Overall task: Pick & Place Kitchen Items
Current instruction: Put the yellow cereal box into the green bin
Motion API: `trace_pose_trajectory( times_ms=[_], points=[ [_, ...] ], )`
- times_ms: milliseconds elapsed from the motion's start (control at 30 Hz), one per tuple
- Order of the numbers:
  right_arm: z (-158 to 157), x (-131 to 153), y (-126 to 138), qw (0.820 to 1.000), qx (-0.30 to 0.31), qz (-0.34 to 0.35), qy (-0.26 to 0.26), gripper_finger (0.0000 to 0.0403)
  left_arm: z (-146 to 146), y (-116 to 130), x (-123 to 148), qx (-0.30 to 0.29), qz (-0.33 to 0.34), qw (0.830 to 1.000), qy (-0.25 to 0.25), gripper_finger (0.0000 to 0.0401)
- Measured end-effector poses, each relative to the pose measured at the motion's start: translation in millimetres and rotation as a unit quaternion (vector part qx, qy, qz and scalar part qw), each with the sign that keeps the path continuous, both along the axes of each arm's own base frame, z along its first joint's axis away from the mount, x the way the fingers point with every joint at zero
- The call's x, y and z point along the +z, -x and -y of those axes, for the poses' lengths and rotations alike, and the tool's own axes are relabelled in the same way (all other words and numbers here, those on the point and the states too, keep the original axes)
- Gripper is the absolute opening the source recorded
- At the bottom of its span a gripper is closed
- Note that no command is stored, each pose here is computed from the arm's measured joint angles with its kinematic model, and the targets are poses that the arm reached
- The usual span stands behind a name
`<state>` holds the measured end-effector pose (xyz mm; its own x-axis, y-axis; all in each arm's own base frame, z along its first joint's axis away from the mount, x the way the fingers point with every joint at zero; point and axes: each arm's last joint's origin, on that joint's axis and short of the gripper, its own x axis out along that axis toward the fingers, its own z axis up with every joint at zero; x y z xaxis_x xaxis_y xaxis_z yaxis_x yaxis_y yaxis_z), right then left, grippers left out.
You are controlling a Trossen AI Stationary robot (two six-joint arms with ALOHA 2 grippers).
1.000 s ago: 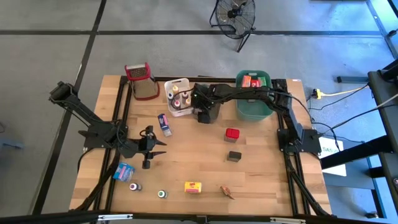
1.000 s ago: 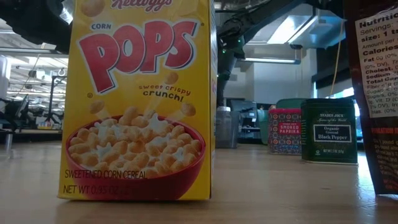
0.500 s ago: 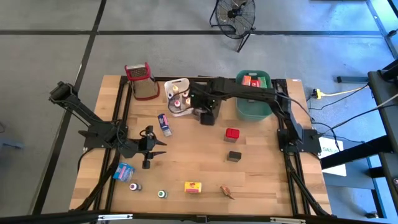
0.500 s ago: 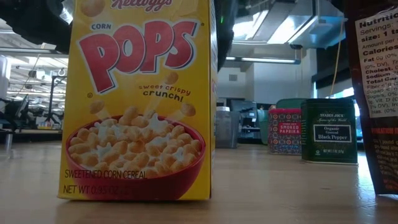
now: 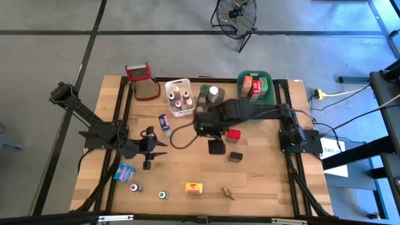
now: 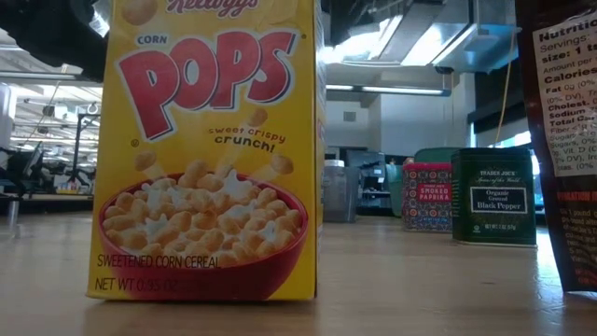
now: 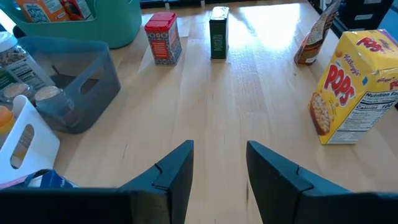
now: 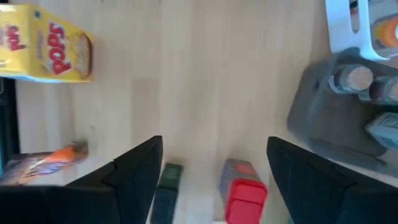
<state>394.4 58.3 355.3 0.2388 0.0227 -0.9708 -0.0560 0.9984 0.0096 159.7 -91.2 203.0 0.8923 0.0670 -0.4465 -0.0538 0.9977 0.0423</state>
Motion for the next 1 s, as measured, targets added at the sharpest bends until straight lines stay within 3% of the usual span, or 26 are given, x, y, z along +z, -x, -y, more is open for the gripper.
trace_pose_trajectory(
  times_ms=[233,733,1000],
  points=[
    [-39,3,2,0.999,0.01,0.035,-0.012,0.0294,0,0,0,0.003,0.002,1.0,0.009,0.0143],
    [-74,-1,0,0.996,0.04,0.074,-0.034,0.0302,0,0,0,0.008,0.001,0.999,0.031,0.0143],
    [-126,6,5,0.982,0.101,0.144,-0.073,0.0302,4,2,0,0.003,0.0,0.998,0.055,0.0143]
  ],
)
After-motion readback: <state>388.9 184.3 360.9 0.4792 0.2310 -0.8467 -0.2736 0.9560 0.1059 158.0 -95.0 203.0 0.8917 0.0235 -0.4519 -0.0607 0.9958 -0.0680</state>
